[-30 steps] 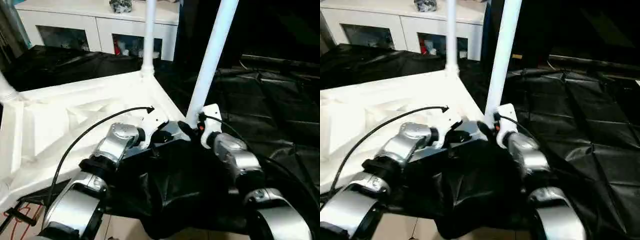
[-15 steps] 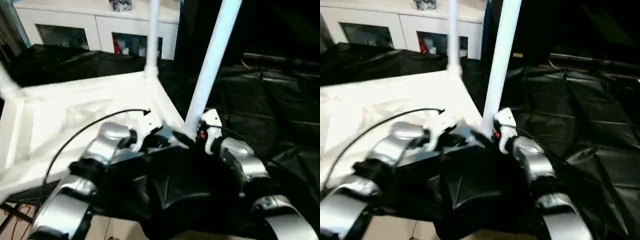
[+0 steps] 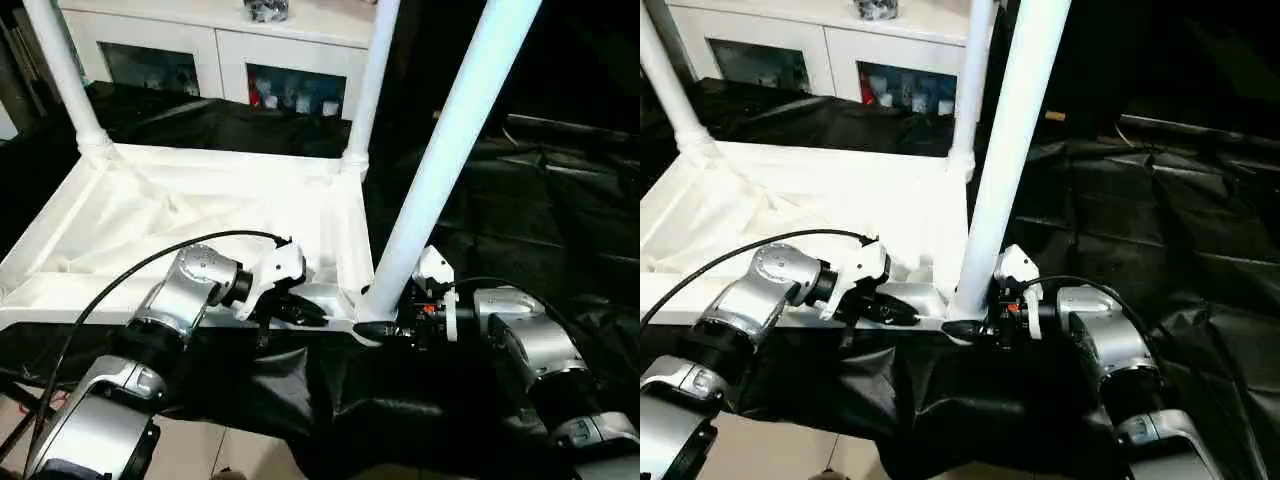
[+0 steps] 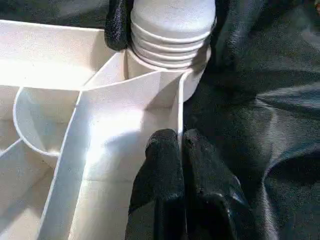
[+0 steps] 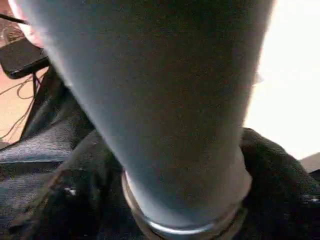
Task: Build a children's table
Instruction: Rotate leg to tighten
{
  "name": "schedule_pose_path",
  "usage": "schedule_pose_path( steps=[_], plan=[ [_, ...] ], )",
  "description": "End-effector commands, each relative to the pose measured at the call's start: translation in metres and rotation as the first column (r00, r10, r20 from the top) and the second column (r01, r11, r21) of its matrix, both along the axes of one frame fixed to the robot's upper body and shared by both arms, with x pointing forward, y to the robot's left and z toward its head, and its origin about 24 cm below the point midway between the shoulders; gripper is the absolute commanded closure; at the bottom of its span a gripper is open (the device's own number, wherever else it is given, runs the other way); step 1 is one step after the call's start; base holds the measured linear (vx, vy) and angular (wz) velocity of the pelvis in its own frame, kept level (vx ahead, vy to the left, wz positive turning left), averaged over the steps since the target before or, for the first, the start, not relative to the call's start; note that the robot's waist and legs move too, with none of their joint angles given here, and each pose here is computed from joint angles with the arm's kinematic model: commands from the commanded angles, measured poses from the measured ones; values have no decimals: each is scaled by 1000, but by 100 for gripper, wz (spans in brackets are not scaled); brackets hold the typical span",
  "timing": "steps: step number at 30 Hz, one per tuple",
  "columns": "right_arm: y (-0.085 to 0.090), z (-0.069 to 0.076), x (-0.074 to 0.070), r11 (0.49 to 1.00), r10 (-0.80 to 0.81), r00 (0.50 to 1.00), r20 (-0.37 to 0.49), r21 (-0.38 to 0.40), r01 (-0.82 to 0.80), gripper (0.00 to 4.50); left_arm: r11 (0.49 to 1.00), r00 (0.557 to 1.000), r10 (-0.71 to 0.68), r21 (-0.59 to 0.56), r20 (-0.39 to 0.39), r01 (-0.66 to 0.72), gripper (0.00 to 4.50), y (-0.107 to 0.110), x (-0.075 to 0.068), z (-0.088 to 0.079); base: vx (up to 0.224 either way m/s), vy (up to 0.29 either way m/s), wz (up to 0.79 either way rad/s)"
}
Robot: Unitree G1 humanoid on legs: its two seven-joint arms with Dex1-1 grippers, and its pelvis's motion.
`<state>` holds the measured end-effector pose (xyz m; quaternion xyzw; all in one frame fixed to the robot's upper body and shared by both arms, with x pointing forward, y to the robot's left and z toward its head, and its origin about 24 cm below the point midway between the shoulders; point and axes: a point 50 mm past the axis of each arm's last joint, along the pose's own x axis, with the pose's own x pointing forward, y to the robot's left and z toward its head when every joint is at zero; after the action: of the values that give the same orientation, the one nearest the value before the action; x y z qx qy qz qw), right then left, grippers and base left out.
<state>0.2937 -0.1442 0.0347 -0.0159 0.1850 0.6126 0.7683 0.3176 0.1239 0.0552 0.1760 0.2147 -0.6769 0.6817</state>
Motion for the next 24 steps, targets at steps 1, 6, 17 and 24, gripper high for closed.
schedule_pose_path(
  steps=[1, 6, 17, 24],
  plan=[
    [17, -17, -20, 988, 153, 983, -98, -1, -154, 115, 1000, 999, 10, -29, 31, -9, 450, -8, 2, 3, 0, 0, 0],
    [18, -17, -19, 990, 142, 985, -95, -2, -142, 157, 999, 999, 28, -33, 39, -27, 450, -8, 3, 3, 0, 0, 0],
    [25, -26, 22, 926, -376, 927, -11, -56, 374, 172, 970, 969, 234, -84, 77, -227, 450, -35, 18, 3, 0, 0, 0],
    [36, -34, 37, 780, -620, 785, -8, -121, 614, 174, 942, 941, 328, -103, 89, -319, 450, -64, 24, 3, 0, 0, 0]
  ],
)
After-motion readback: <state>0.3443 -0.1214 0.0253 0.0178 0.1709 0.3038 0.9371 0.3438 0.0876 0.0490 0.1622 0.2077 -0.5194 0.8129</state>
